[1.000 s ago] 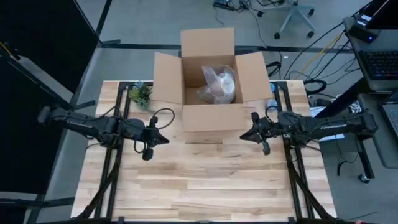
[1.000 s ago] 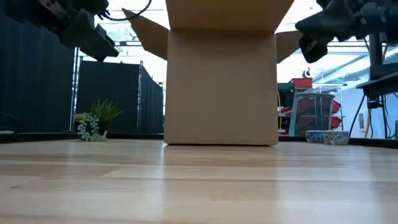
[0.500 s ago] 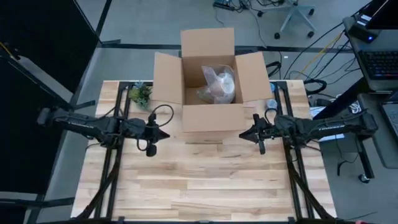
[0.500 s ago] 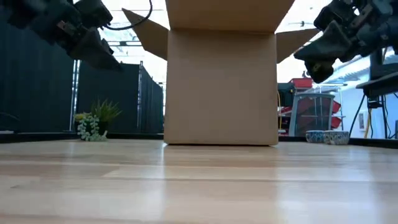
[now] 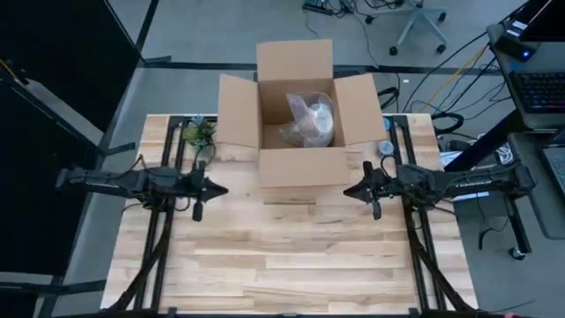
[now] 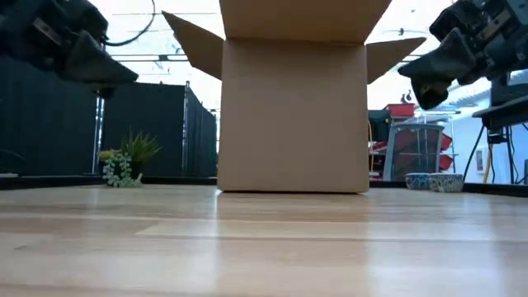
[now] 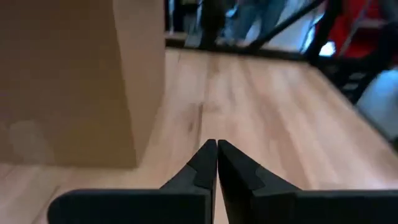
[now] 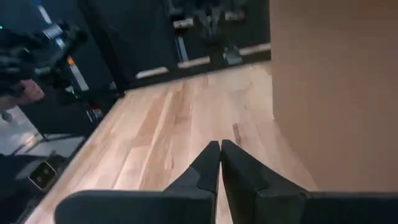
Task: Wrap mug
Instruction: Return to Home Position
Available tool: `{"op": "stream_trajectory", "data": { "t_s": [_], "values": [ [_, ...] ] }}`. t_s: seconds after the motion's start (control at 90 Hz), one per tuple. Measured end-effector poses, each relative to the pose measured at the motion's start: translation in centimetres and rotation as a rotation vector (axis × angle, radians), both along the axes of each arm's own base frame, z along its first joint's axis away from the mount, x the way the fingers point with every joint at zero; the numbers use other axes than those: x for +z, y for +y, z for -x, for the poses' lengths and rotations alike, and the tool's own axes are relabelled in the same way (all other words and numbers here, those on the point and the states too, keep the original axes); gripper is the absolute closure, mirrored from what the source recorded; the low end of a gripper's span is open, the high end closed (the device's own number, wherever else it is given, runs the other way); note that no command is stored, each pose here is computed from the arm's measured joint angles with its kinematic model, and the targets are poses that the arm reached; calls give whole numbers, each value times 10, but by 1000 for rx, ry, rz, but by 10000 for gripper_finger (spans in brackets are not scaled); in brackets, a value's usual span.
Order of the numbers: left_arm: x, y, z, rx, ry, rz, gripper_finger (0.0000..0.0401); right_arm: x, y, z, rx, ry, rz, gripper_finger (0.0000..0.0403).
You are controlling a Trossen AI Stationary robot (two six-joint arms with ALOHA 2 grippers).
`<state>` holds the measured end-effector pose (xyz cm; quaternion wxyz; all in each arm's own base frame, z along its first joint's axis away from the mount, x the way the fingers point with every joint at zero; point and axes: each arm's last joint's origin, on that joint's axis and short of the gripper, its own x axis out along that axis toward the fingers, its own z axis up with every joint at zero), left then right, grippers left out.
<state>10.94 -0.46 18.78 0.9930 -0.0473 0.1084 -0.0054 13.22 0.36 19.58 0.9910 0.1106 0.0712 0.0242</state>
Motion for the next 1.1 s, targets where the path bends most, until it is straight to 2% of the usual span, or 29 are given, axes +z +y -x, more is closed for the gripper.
{"op": "stream_trajectory", "data": {
  "t_s": [0.267,0.433,0.667,0.833,1.011,1.1],
  "values": [
    [-5,1,16,1,-138,37,401,8,0,5,2,-72,21,403],
    [-12,1,20,4,-74,60,401,5,0,6,3,-83,16,403],
    [-12,1,20,2,-76,72,401,-34,-2,13,-81,-64,-58,403],
    [-12,1,21,4,-74,72,401,-27,-3,18,-105,-120,-36,403],
    [-13,1,21,4,-71,70,401,-30,-5,27,-155,-102,-41,403],
    [-13,1,21,10,-72,69,401,-26,-5,31,-157,-148,-26,403]
  ]
}}
